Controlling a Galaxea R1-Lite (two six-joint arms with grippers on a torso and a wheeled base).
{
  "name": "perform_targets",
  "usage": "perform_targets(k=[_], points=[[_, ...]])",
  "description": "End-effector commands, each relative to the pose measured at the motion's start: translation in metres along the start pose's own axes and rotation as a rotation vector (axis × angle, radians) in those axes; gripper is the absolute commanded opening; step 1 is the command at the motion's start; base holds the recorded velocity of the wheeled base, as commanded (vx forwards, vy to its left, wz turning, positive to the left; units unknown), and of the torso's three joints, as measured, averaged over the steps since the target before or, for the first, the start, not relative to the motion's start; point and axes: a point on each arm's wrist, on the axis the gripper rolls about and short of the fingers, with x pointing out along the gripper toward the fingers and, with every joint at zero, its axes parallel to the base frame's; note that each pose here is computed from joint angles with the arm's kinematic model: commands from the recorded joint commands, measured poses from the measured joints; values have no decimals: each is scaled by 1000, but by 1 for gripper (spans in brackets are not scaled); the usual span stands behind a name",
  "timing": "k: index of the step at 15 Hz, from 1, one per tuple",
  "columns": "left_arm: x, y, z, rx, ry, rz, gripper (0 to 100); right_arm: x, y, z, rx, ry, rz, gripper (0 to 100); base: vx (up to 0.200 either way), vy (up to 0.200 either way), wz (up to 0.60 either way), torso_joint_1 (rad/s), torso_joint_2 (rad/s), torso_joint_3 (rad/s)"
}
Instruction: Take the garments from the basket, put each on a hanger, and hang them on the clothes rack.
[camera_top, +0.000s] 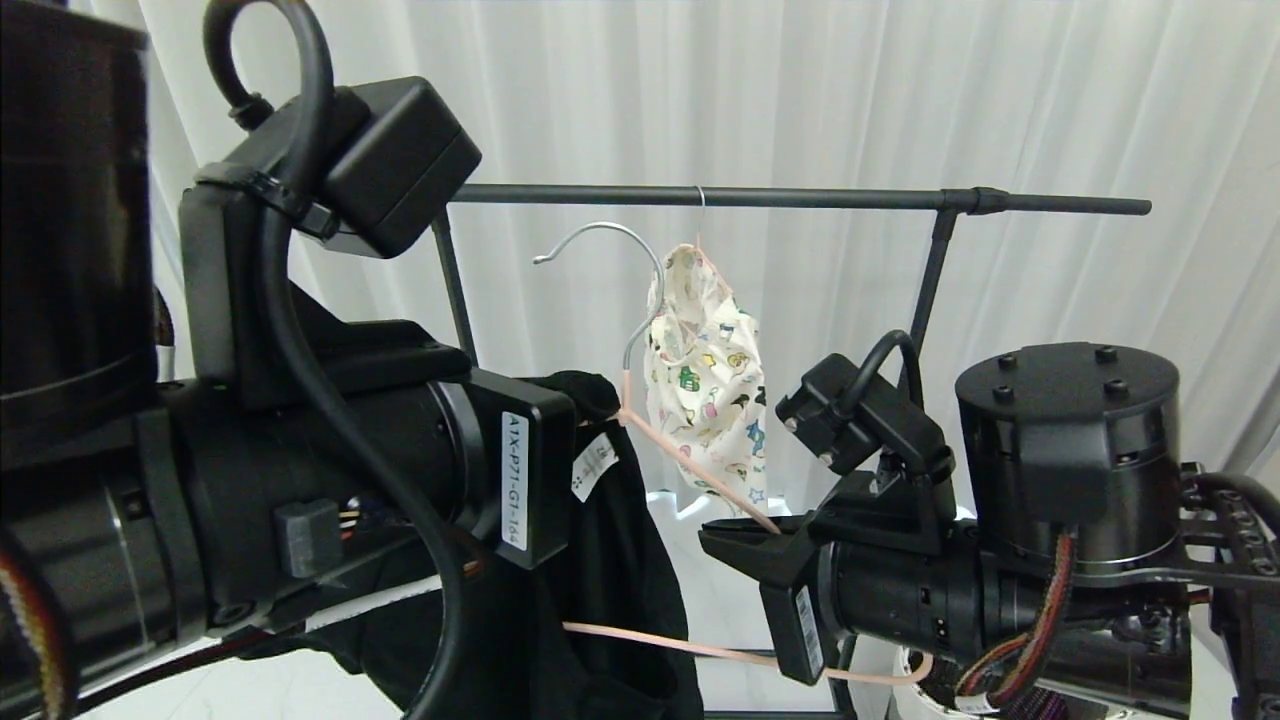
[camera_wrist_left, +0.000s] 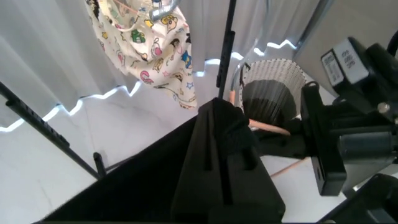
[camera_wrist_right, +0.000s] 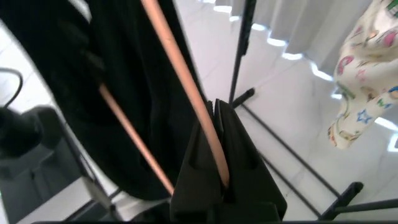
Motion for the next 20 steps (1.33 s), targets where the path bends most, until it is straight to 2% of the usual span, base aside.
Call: perform_targets(k=[1,5,9,11,16,20], points=[[-6,4,0,2,-11,6,100,0,0,1,0,-11,-8,0,0,0,0,0,0,0],[-19,21,-1,57,-33,55,100,-1,-1,8,-19,-88,-66,0,0,0,0,0,0,0],[-38,32,5,108,-88,80,100,-2,-3,6,-129,-158,-129,0,0,0,0,0,0,0],[-46,35,6,143,-108,80,100,-1,-4,7,-146,-174,-157,0,0,0,0,0,0,0],[-46,36,6,239,-104,95,100,-2,-5,11,-163,-216,-216,0,0,0,0,0,0,0],[-48,32,14,262,-129,57,100,0,-3,11,-193,-231,-222,0,0,0,0,0,0,0]])
